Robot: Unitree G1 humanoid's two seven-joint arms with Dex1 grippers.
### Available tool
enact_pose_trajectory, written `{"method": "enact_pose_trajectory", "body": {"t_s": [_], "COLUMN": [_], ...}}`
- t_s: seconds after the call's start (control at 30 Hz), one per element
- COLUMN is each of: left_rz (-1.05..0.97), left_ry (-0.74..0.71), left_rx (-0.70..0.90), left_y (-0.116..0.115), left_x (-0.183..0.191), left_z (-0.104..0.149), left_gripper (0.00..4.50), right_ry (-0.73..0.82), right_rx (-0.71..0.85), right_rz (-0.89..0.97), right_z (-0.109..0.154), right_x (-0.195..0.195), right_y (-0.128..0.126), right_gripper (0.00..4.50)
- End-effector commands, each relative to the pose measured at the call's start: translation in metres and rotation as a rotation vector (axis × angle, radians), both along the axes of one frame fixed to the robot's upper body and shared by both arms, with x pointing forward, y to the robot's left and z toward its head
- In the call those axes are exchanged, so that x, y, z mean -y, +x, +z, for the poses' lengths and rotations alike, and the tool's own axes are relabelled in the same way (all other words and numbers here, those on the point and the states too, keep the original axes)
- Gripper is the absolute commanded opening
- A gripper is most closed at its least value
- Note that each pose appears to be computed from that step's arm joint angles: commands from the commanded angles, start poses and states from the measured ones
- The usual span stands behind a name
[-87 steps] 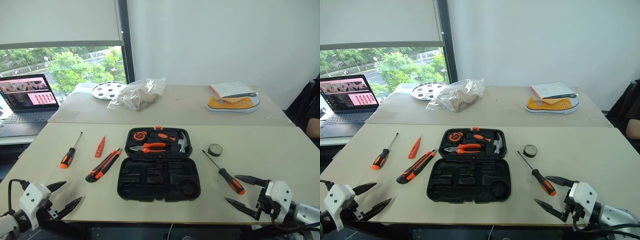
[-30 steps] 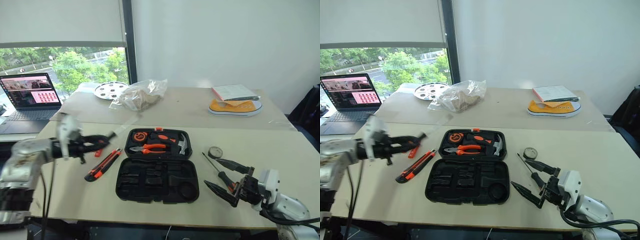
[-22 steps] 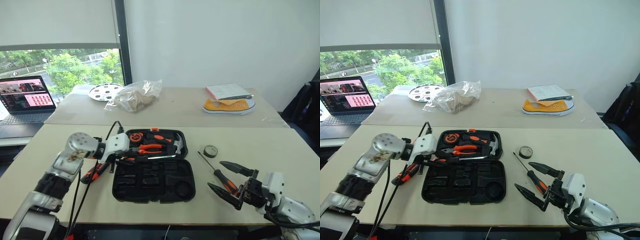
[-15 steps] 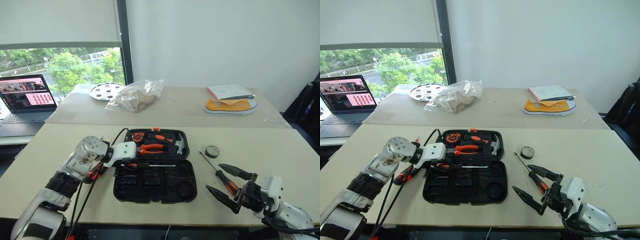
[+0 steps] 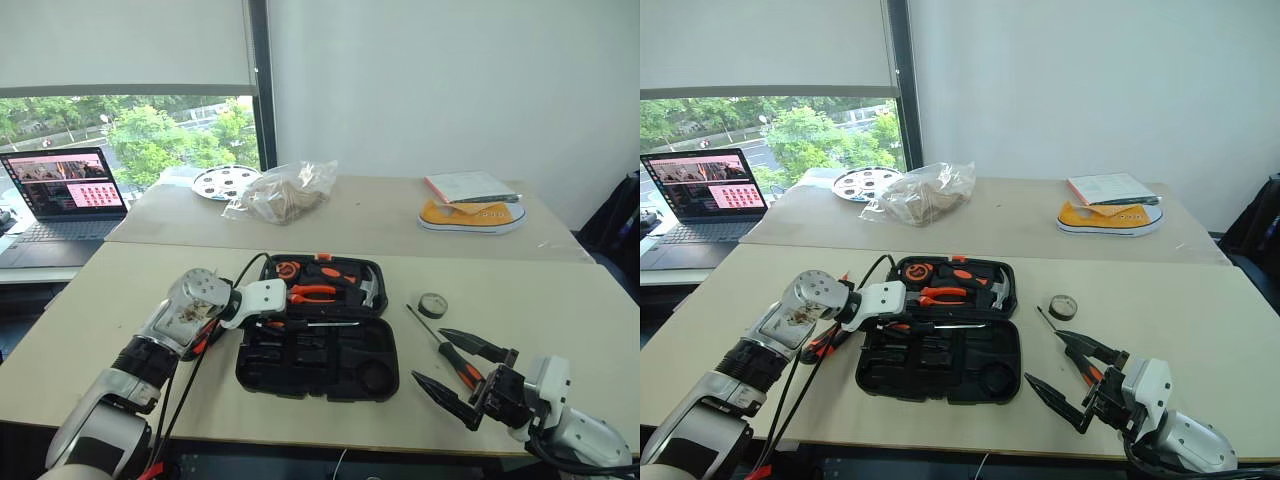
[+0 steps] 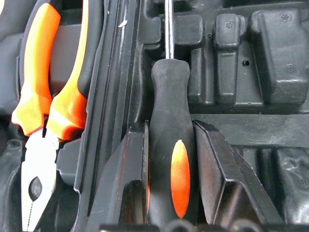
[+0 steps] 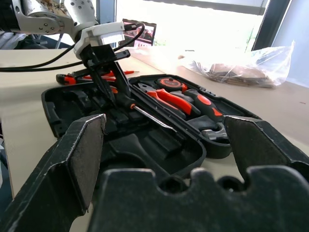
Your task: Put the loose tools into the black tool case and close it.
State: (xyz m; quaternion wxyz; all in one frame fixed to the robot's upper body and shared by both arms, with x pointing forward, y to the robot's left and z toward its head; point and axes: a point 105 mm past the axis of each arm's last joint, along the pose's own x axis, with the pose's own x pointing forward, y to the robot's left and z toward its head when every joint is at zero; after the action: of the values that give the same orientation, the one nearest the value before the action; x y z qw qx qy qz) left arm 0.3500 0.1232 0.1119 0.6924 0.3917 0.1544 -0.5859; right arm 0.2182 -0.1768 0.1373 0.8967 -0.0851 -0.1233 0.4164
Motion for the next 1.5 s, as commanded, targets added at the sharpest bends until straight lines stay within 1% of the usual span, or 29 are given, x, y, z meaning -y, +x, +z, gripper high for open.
{"method": "enact_pose_trajectory", "body": {"t_s": [0.03,0.13,0.2,0.23,0.3,0.33,0.4,0.5,0.57,0.6,0.67,0.73,0.77,0.8,0.83,1.1,1.2,1.37,1.4,1.5], "left_rz": [0.011,0.019,-0.01,-0.016,-0.044,-0.049,-0.063,-0.041,-0.018,-0.01,0.008,0.018,0.021,0.026,0.035,0.062,0.152,0.213,0.21,0.165], "left_ry": [0.042,0.025,-0.03,-0.065,-0.115,-0.148,-0.226,-0.264,-0.255,-0.269,-0.301,-0.32,-0.319,-0.316,-0.311,-0.26,-0.236,-0.25,-0.257,-0.41], "left_rx": [0.06,0.063,0.097,0.128,0.199,0.225,0.26,0.227,0.198,0.167,0.115,0.07,0.061,0.054,0.038,-0.026,-0.067,-0.125,-0.131,-0.084], "left_y": [0.006,0.007,0.006,0.006,0.007,0.008,0.007,0.006,0.007,0.006,0.005,0.003,0.002,0.002,0.001,-0.005,-0.001,0.001,0.0,-0.003], "left_x": [-0.001,0.001,0.009,0.012,0.018,0.019,0.023,0.018,0.012,0.011,0.011,0.013,0.014,0.014,0.015,0.018,0.017,0.023,0.024,0.026], "left_z": [0.002,0.003,0.01,0.016,0.027,0.033,0.047,0.047,0.039,0.036,0.031,0.025,0.022,0.019,0.015,-0.01,-0.024,-0.033,-0.033,-0.01], "left_gripper": [0.88,0.88,1.88,2.04,2.64,3.03,3.03,3.03,2.5,2.32,1.55,0.98,0.47,0.12,0.03,0.03,0.03,0.03,0.03,0.03], "right_ry": [0.006,0.012,0.013,0.014,0.017,0.019,0.023,0.026,0.027,0.028,0.028,0.028,0.028,0.027,0.026,0.024,0.025,0.027,0.027,0.025], "right_rx": [0.042,0.033,0.024,0.02,0.014,0.008,-0.007,-0.019,-0.022,-0.024,-0.027,-0.031,-0.032,-0.033,-0.034,-0.033,-0.033,-0.031,-0.03,-0.022], "right_rz": [0.022,0.026,0.032,0.034,0.039,0.043,0.052,0.056,0.056,0.056,0.055,0.052,0.05,0.049,0.048,0.047,0.045,0.042,0.042,0.02], "right_z": [0.011,0.01,0.009,0.009,0.009,0.009,0.008,0.008,0.007,0.007,0.007,0.006,0.005,0.005,0.004,0.003,0.003,0.004,0.005,0.009], "right_x": [-0.005,-0.006,-0.007,-0.007,-0.008,-0.009,-0.01,-0.011,-0.012,-0.012,-0.013,-0.012,-0.011,-0.011,-0.01,-0.01,-0.009,-0.008,-0.009,-0.004], "right_y": [-0.003,-0.005,-0.006,-0.006,-0.007,-0.007,-0.009,-0.01,-0.01,-0.01,-0.01,-0.009,-0.009,-0.009,-0.008,-0.006,-0.006,-0.007,-0.007,-0.006], "right_gripper": [4.5,4.5,4.5,4.5,4.5,4.5,4.5,4.5,4.5,4.5,4.5,4.5,4.5,4.5,4.5,4.5,4.5,4.5,4.5,4.5]}}
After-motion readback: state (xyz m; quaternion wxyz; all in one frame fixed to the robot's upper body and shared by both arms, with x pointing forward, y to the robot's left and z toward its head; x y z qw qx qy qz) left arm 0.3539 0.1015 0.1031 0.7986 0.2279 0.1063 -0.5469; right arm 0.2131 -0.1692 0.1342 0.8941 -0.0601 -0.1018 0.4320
